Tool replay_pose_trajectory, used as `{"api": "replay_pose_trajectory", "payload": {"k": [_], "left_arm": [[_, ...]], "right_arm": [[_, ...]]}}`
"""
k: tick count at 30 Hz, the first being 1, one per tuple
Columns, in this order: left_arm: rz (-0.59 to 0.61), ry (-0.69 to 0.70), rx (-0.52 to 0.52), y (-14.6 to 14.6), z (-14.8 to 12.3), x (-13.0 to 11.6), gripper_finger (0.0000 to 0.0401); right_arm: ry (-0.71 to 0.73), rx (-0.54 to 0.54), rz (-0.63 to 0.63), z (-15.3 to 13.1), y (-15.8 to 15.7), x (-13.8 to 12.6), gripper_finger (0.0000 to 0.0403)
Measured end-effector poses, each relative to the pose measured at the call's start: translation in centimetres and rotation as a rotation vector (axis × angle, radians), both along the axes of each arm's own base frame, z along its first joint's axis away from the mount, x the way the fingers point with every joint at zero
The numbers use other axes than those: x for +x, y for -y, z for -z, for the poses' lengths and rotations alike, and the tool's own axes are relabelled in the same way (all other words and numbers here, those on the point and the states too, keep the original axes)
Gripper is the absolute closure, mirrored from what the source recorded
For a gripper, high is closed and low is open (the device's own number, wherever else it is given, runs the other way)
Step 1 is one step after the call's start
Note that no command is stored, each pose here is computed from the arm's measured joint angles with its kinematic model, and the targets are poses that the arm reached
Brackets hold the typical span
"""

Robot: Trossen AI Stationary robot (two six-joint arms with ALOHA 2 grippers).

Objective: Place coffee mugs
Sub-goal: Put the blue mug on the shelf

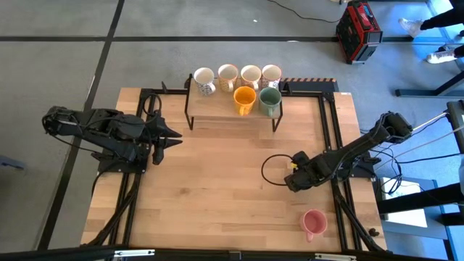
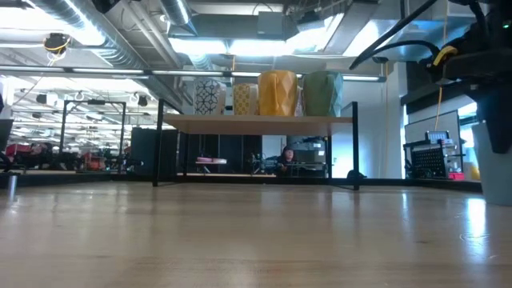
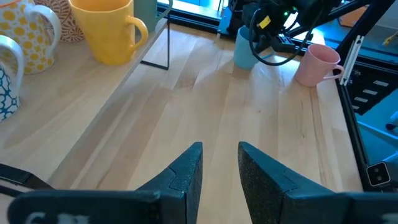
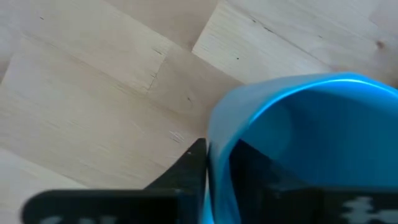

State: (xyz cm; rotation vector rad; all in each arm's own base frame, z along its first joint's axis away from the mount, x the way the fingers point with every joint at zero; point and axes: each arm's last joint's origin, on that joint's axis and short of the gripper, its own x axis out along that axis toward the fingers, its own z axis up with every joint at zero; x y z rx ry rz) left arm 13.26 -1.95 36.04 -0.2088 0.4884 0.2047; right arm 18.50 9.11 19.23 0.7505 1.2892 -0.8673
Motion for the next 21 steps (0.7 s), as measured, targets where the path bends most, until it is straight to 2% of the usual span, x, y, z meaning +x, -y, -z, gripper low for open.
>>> {"api": "replay_pose_trajectory", "payload": {"k": [6, 11, 14, 21], "left_arm": [[0.002, -0.001, 0.003, 0.0, 0.0, 0.0, 0.0305], [0.003, -0.002, 0.006, 0.0, 0.0, 0.0, 0.0305], [0.004, -0.002, 0.006, 0.0, 0.0, 0.0, 0.0305], [0.004, -0.002, 0.007, 0.0, 0.0, 0.0, 0.0305]], "right_arm": [[0.016, 0.008, -0.035, 0.0, -0.1, 0.2, 0.0392], [0.071, 0.033, -0.061, -0.1, -0.4, 0.8, 0.0394], [0.155, 0.03, -0.093, -1.1, -0.8, 1.7, 0.0395], [0.259, -0.04, -0.211, -3.4, -1.5, 4.6, 0.0396]]}}
